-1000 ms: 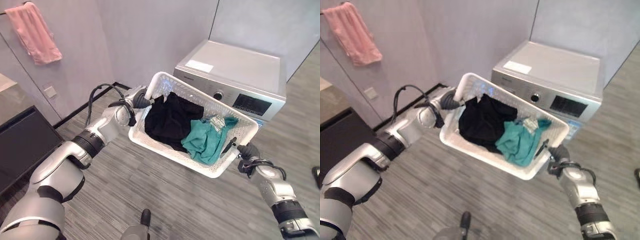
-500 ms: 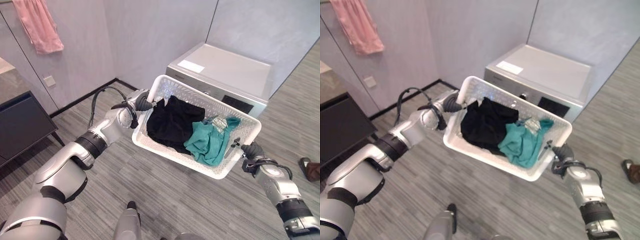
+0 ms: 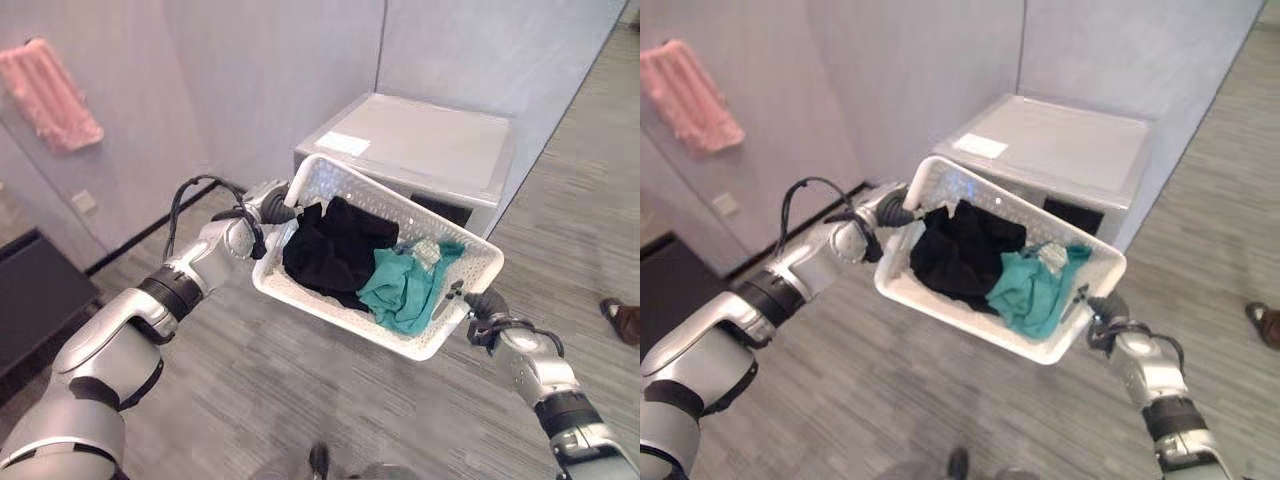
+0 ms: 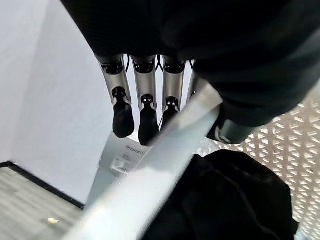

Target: Grab the laundry basket,head to the washer,open it,put in the laundry and shut it.

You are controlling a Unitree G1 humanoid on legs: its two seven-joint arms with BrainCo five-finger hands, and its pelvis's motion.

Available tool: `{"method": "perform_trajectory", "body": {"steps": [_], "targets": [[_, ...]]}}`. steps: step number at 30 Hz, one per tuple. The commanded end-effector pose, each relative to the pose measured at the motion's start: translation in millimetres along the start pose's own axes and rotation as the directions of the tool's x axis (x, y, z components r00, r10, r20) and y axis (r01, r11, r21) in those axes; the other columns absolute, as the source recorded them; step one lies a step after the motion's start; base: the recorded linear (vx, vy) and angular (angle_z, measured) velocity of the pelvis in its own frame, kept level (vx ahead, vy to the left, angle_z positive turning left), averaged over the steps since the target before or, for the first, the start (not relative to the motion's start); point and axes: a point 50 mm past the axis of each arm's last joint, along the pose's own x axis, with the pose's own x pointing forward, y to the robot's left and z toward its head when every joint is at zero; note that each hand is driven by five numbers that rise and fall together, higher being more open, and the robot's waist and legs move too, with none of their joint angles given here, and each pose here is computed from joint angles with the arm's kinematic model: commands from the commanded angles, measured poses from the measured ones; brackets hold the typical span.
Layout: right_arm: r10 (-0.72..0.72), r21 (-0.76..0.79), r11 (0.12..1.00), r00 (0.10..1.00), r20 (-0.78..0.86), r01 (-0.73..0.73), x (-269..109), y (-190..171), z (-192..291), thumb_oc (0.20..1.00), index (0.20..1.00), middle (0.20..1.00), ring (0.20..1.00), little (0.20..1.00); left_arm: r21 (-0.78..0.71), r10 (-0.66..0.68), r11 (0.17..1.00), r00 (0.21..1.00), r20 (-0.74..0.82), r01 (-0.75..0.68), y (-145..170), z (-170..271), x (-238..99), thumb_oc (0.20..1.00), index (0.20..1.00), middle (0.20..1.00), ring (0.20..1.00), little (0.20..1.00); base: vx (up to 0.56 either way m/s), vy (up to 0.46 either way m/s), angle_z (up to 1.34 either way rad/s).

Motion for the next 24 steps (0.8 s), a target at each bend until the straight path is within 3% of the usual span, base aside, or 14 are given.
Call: {"method": "perform_trajectory", "body": {"steps": [1,12,24], "targets": [[0.108,0.013,0.993,0.929,0.353,-0.121,4,23,86,0.2,0.2,0.2,0.2,0.2,-0.088,0.101,0.993,0.976,0.192,-0.085,27,54,13,0.2,0.2,0.2,0.2,0.2,0.1,-0.062,-0.05],[0.079,0.036,0.994,0.929,0.362,-0.098,0,13,86,0.2,0.2,0.2,0.2,0.2,-0.065,0.131,0.991,0.968,0.214,-0.12,35,56,13,0.2,0.2,0.2,0.2,0.2,0.15,-0.15,0.15],[0.116,-0.013,0.992,0.847,0.518,-0.128,-21,13,122,0.2,0.2,0.2,0.2,0.2,-0.016,0.202,0.978,0.911,0.36,-0.21,71,91,6,0.2,0.2,0.2,0.2,0.2,0.02,-0.076,0.06]]}}
